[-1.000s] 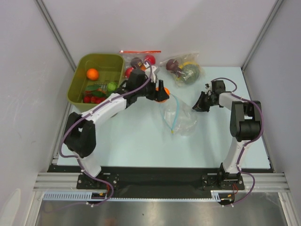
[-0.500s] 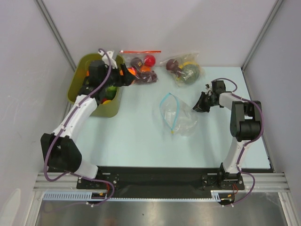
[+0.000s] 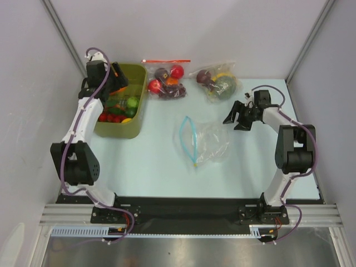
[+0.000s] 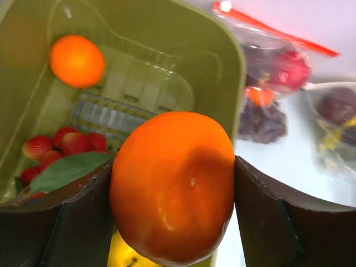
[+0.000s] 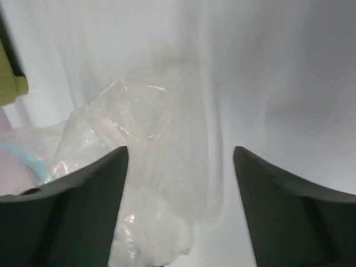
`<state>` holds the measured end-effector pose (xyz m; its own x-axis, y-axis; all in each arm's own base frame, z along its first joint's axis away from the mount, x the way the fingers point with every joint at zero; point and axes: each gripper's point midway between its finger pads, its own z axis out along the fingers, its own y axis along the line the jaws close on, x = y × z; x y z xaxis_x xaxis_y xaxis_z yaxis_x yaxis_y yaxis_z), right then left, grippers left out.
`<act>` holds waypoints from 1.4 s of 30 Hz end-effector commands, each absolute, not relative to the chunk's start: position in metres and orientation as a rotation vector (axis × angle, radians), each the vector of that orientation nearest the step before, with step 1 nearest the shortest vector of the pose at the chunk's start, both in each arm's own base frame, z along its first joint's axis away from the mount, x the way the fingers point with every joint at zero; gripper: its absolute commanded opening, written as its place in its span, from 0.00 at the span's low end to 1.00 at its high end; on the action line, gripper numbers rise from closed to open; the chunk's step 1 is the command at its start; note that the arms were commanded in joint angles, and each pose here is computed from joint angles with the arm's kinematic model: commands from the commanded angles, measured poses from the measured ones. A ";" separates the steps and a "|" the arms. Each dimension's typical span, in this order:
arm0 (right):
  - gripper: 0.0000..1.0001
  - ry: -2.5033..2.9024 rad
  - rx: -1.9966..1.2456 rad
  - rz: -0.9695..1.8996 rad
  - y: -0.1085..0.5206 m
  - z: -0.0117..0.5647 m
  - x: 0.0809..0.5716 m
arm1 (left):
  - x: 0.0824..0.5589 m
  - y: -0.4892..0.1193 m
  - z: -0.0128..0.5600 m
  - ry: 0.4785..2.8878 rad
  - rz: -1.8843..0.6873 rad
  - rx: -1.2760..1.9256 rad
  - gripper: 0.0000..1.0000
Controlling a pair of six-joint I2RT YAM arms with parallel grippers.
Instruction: Open the zip-top bag and remove the fake food
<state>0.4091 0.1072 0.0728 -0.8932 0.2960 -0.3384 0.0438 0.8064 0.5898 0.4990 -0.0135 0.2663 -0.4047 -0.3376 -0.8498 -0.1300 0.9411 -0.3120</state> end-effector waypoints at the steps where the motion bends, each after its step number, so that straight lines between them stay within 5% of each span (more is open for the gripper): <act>1: 0.85 2.451 0.139 0.783 0.104 0.124 0.424 | 0.518 0.016 0.272 1.985 -0.093 -0.384 0.00; 5: 0.91 2.407 0.080 0.725 0.102 0.148 0.423 | 0.538 0.032 0.250 2.024 -0.016 -0.433 0.13; 6: 1.00 2.382 0.063 0.718 0.103 0.158 0.423 | 0.544 0.035 0.233 2.054 -0.004 -0.447 0.26; 8: 1.00 2.356 0.045 0.702 0.102 0.169 0.422 | 0.551 0.039 0.230 2.060 -0.002 -0.463 0.57; 9: 1.00 2.346 0.040 0.700 0.103 0.173 0.420 | 0.553 0.040 0.218 2.088 0.006 -0.469 0.85; 11: 0.99 2.315 0.024 0.695 0.102 0.185 0.419 | 0.556 0.040 0.217 2.089 0.005 -0.467 0.99; 21: 1.00 2.254 0.011 0.675 0.101 0.204 0.422 | 0.544 0.037 0.221 2.101 0.003 -0.426 1.00; 42: 1.00 2.142 0.018 0.555 0.084 0.242 0.424 | 0.434 -0.022 0.269 2.067 0.028 -0.239 1.00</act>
